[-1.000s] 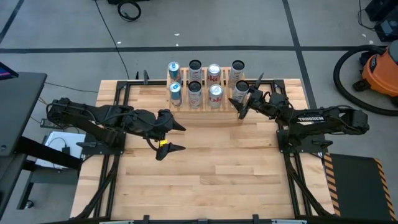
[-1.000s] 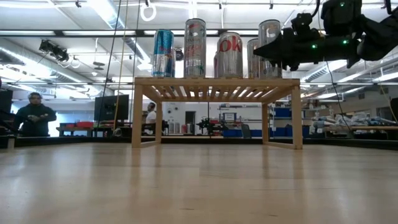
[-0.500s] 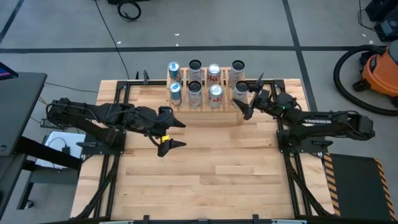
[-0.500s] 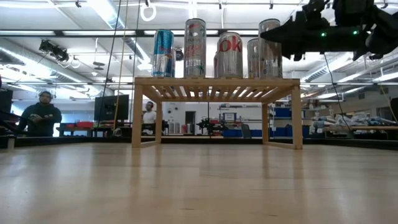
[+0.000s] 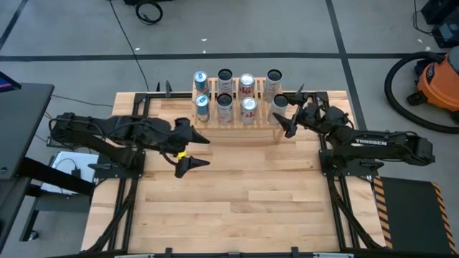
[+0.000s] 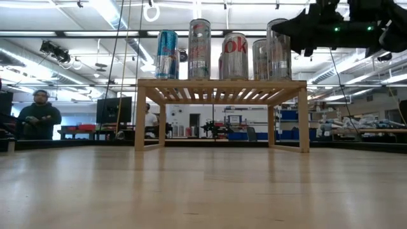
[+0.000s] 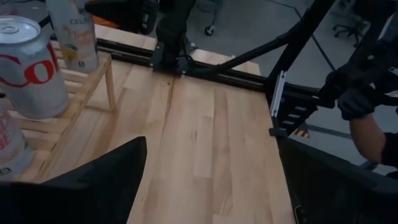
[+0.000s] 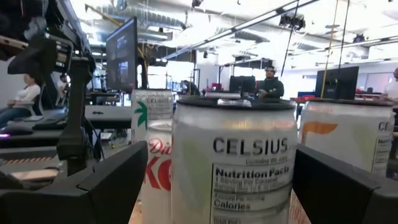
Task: Place canned beverage on shelf
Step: Put the white and yellow soda can on the shelf aligned with the white and yellow soda can
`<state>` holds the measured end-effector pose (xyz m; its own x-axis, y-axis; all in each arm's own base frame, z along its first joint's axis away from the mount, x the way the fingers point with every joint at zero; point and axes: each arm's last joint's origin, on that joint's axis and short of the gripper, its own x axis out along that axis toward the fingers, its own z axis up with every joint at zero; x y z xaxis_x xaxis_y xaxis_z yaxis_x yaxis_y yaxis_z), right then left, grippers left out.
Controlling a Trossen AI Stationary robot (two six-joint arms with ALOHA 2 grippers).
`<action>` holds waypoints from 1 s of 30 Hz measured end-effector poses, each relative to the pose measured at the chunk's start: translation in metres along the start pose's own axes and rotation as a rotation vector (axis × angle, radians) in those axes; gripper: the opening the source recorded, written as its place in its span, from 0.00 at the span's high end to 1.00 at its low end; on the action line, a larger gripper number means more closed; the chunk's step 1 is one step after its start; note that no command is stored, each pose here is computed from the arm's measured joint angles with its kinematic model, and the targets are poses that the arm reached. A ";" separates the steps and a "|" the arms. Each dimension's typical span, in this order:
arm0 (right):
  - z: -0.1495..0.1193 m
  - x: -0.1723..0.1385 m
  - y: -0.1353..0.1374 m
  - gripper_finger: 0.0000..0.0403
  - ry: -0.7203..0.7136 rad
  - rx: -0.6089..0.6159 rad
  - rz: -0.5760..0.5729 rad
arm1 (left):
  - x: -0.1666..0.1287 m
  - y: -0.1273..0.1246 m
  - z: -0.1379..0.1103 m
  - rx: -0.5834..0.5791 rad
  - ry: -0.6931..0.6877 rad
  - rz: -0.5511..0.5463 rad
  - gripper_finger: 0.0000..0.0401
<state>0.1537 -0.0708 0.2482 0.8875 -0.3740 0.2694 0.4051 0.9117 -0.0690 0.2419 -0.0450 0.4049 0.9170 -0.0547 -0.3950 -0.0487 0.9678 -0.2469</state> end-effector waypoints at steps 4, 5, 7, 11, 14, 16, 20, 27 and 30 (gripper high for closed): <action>-0.005 0.002 -0.002 0.07 0.035 -0.006 -0.018 | 0.000 0.000 0.000 0.000 0.005 0.001 0.08; -0.006 0.002 -0.004 0.07 0.038 -0.013 -0.027 | 0.000 0.000 -0.001 0.000 0.006 0.002 0.08; -0.007 0.003 -0.006 0.07 0.046 -0.018 -0.040 | 0.000 0.000 -0.001 0.002 0.015 0.003 0.08; -0.009 0.004 -0.009 0.07 0.049 -0.023 -0.038 | 0.000 0.000 -0.002 0.002 0.016 0.004 0.08; -0.008 0.004 -0.011 0.07 0.045 -0.015 -0.024 | 0.000 0.000 -0.001 0.002 0.016 0.004 0.08; -0.007 0.004 -0.011 0.07 0.030 0.016 0.023 | 0.000 0.000 -0.002 0.002 0.018 0.005 0.08; -0.004 0.004 -0.013 0.07 -0.001 0.036 0.026 | 0.001 0.003 -0.001 -0.003 0.017 0.014 0.08; 0.010 0.008 -0.017 0.07 -0.058 0.067 0.056 | 0.001 0.008 -0.001 -0.021 0.020 0.034 0.08; 0.021 0.013 -0.018 0.07 -0.086 0.062 0.059 | 0.001 0.008 -0.002 -0.028 0.035 0.039 0.08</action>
<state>0.1533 -0.0886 0.2731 0.8861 -0.3062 0.3479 0.3363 0.9413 -0.0281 0.2417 -0.0376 0.4005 0.8998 -0.0258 -0.4355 -0.0959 0.9621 -0.2551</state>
